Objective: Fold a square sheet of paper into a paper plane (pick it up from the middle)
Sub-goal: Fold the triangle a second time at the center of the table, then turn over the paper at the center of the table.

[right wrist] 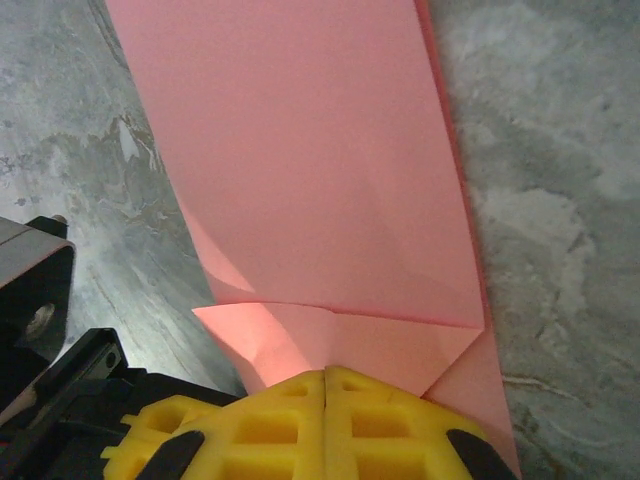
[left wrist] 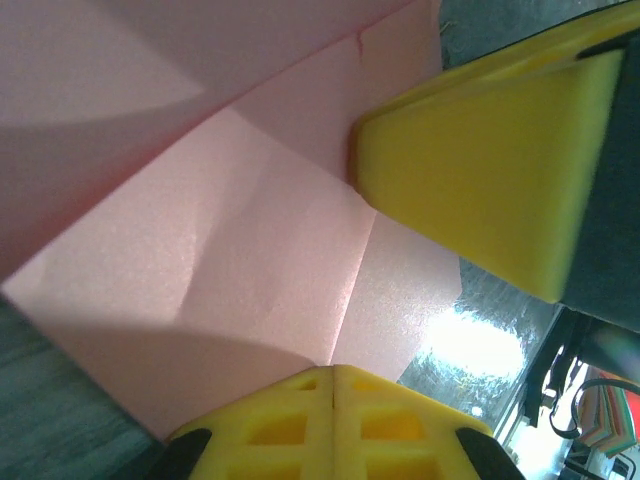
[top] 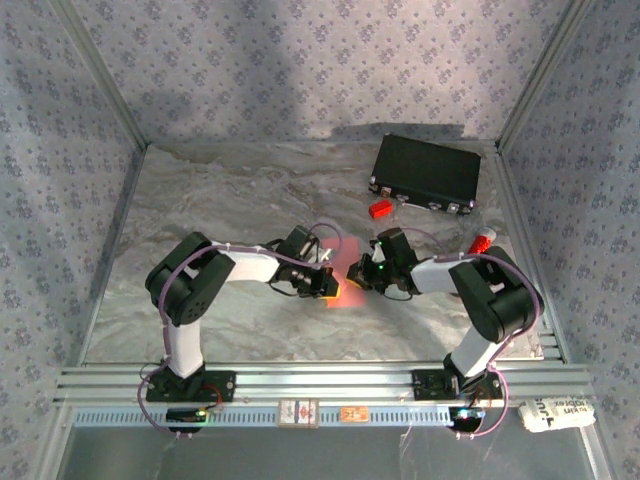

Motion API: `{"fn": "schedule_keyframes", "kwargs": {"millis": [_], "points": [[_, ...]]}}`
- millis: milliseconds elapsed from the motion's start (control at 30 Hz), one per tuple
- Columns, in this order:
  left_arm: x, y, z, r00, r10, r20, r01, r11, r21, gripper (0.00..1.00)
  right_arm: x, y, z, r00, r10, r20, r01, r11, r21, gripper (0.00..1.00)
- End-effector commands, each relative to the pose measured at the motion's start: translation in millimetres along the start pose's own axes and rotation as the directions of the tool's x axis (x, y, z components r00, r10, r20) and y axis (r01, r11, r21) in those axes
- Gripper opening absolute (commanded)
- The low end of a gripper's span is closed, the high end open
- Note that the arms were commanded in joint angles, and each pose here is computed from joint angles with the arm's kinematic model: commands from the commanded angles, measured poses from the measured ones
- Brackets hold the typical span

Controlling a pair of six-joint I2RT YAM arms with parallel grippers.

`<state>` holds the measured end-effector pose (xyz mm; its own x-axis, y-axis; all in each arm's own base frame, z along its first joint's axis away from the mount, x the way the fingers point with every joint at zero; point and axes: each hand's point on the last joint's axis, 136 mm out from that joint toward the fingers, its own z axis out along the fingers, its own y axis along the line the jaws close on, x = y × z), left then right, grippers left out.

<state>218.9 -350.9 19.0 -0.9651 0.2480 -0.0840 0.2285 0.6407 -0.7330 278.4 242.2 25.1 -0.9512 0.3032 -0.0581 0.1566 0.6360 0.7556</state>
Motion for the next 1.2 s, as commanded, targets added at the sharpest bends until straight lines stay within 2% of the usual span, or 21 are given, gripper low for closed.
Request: {"fn": "schedule_keyframes", "kwargs": {"millis": [0,100,267,400,500,633,800,967,1167], "points": [[12.6,21.2,2.3,0.999,-0.03,-0.013,0.029,0.997,-0.073,0.0,-12.9,14.0,-12.9,0.999,-0.008,0.033,0.009,1.0,-0.026,0.06],[16.3,24.1,2.2,0.999,-0.037,-0.013,0.036,0.996,-0.076,0.0,-27.2,13.8,-19.1,0.998,-0.004,0.064,0.006,1.0,-0.03,0.07],[15.4,23.6,1.9,0.999,-0.04,-0.007,0.039,0.997,-0.071,0.0,-35.3,8.7,-9.8,0.999,0.016,0.05,-0.014,0.999,-0.036,0.06],[14.2,22.9,1.5,0.999,-0.04,-0.004,0.04,0.997,-0.072,0.0,-27.5,-25.0,1.4,0.996,0.078,0.042,-0.081,0.995,0.066,0.05],[13.8,20.7,0.8,0.999,-0.038,-0.001,0.038,0.997,-0.065,0.0,-26.4,-37.9,3.4,0.993,0.107,0.058,-0.111,0.991,0.068,0.05],[11.6,15.6,-0.5,0.999,-0.046,0.011,0.047,0.998,-0.038,0.0,-35.0,-19.5,-3.2,0.995,0.068,0.074,-0.07,0.997,0.015,0.06],[-3.5,-10.8,-11.0,0.998,-0.012,0.06,0.011,1.0,0.026,0.0,-40.7,3.4,-25.0,0.994,0.009,0.112,-0.008,1.0,-0.009,0.09],[-24.7,-31.3,-28.4,0.992,0.042,0.118,-0.047,0.998,0.033,0.07,-26.7,-2.2,-41.2,0.993,0.017,0.12,-0.02,0.999,0.025,0.12],[-40.4,-18.2,-30.5,0.992,0.05,0.117,-0.049,0.999,-0.007,0.07,2.9,-10.6,-49.2,0.996,0.023,0.084,-0.029,0.997,0.074,0.18]]}}
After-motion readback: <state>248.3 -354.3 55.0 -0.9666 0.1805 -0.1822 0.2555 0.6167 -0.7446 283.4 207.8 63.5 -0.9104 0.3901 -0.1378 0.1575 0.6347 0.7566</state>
